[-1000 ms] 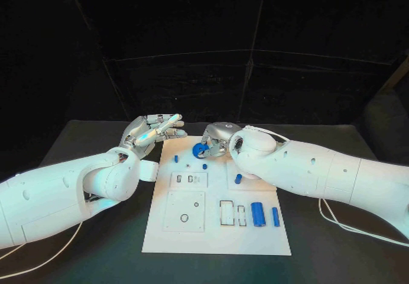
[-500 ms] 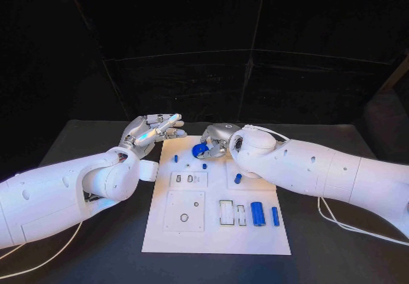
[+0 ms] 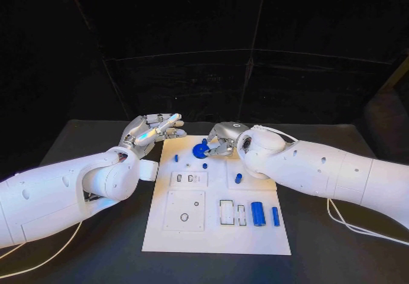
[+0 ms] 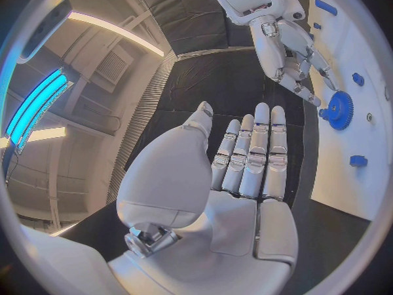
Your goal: Assemble the parts on the task board
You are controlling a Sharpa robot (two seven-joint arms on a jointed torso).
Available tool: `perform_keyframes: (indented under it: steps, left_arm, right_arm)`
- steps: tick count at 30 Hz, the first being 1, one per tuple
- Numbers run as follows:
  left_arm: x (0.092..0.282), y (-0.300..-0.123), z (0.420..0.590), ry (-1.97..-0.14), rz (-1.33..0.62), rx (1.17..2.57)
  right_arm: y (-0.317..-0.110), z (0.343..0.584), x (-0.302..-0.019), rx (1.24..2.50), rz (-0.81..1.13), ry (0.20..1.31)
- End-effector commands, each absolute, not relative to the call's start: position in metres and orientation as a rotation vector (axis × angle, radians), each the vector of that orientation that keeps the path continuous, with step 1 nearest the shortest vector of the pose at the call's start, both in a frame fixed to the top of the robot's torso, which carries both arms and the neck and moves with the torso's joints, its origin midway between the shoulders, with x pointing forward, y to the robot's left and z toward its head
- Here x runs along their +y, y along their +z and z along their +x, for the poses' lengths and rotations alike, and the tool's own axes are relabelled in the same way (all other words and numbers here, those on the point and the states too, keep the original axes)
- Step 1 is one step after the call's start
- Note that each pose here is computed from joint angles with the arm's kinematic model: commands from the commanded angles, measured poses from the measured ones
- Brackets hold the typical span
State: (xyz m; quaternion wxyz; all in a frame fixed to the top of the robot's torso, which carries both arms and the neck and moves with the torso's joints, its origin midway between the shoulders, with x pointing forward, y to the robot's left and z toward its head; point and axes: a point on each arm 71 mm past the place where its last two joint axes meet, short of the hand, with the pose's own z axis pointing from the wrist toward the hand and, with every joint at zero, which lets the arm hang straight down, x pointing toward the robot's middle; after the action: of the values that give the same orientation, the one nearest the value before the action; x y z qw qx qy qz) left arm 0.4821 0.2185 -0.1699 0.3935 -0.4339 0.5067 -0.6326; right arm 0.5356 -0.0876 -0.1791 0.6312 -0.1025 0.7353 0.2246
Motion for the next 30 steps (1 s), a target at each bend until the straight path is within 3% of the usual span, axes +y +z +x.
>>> perform_keyframes:
  steps: [1, 11, 20, 30]
  left_arm:
    - [0.219, -0.168, 0.482, -1.618, -1.093, 1.284]
    - [0.222, -0.168, 0.482, -1.612, -1.096, 1.282]
    - [0.22, -0.17, 0.483, -1.614, -1.096, 1.287]
    - [0.219, -0.172, 0.485, -1.614, -1.097, 1.294]
  right_arm:
    - [-0.169, 0.534, -0.096, 1.567, -0.16, 0.601]
    - [-0.16, 0.519, -0.177, 1.54, -0.007, 0.78]
    - [-0.163, 0.519, -0.244, 1.587, 0.07, 0.745]
    - [-0.171, 0.524, -0.269, 1.633, 0.043, 0.711]
